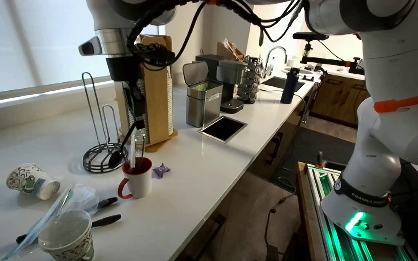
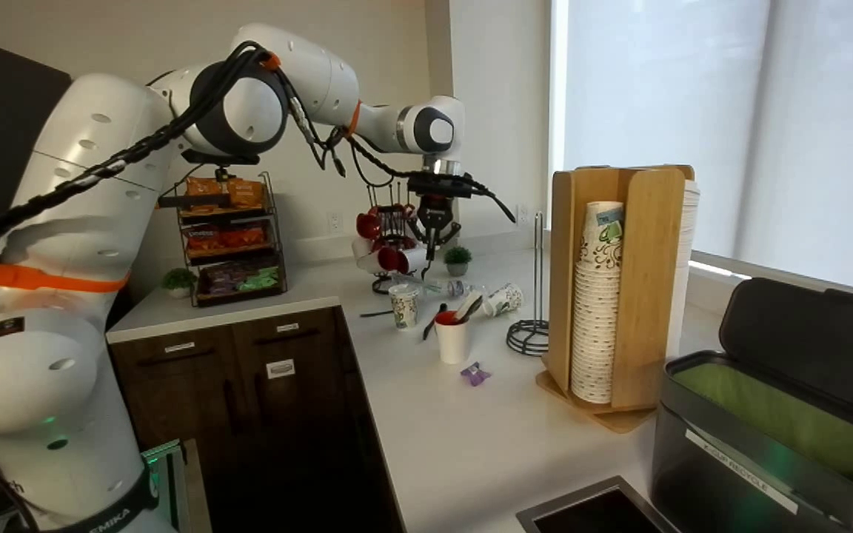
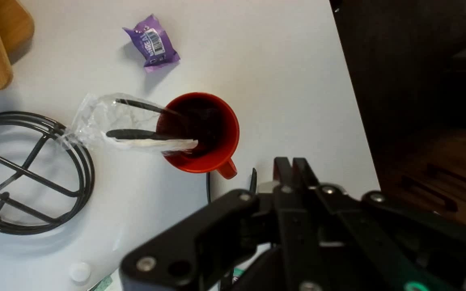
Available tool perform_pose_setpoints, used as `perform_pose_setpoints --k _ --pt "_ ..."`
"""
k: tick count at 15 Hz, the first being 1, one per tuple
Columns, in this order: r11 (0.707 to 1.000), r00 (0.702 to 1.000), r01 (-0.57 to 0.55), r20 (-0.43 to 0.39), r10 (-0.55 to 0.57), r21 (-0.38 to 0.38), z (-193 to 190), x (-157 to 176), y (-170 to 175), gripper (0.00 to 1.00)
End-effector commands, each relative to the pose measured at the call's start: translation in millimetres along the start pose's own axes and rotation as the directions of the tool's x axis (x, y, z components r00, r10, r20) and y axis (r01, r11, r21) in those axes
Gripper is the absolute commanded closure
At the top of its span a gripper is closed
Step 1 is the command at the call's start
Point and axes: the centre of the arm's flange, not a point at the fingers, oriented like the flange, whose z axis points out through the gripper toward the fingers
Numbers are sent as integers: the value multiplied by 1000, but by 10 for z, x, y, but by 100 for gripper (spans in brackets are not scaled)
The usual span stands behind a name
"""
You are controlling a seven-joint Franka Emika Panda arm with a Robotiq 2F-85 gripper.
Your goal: Remove the black spoon from the mug and put it inside the paper cup on the left
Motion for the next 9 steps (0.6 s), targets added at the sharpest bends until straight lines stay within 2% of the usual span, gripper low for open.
perform_pose_setpoints --k 1,9 --pt "998 997 68 22 -67 -12 -79 252 -59 99" --pt "971 966 240 97 -238 -9 -136 871 -396 99"
